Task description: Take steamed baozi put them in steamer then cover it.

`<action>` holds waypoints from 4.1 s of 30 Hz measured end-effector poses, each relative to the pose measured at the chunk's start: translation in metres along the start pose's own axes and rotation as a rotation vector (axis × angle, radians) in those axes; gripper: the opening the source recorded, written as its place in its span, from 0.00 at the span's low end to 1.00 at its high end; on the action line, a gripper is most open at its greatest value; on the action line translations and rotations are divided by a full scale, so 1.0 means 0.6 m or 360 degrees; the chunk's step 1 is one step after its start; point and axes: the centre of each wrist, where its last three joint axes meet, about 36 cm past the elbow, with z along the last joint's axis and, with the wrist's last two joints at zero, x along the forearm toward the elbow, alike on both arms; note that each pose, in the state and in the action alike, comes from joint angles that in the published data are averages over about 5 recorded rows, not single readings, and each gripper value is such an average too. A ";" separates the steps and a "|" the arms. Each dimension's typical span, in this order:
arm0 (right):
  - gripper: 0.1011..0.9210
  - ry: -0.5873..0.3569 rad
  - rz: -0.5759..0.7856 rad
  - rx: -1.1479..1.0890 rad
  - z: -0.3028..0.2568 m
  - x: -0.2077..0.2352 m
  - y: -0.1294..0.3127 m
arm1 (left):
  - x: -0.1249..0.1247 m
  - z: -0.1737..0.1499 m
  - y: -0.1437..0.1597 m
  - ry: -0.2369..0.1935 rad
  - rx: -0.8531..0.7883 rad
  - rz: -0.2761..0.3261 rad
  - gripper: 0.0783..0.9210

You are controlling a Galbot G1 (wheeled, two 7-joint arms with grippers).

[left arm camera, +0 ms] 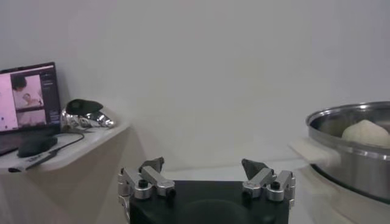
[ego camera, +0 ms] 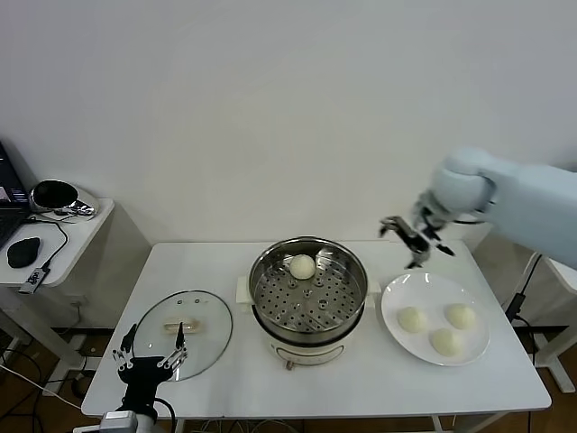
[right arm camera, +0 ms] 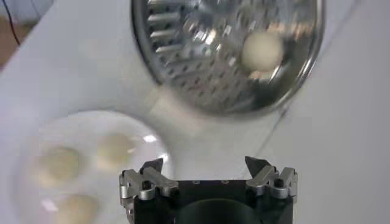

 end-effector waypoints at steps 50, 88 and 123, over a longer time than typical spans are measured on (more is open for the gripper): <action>0.64 -0.0037 -0.0229 -0.0511 0.052 -0.325 0.086 | 0.003 -0.002 0.018 0.0042 -0.0047 -0.0088 0.88; 0.50 -0.0305 0.0123 -0.0387 -0.097 0.050 -0.130 | -0.016 -0.015 0.018 -0.0008 -0.0047 -0.0075 0.88; 0.57 -0.0309 -0.0133 -0.0424 -0.458 -0.164 -0.207 | -0.014 -0.026 0.030 -0.0016 -0.0025 -0.0130 0.88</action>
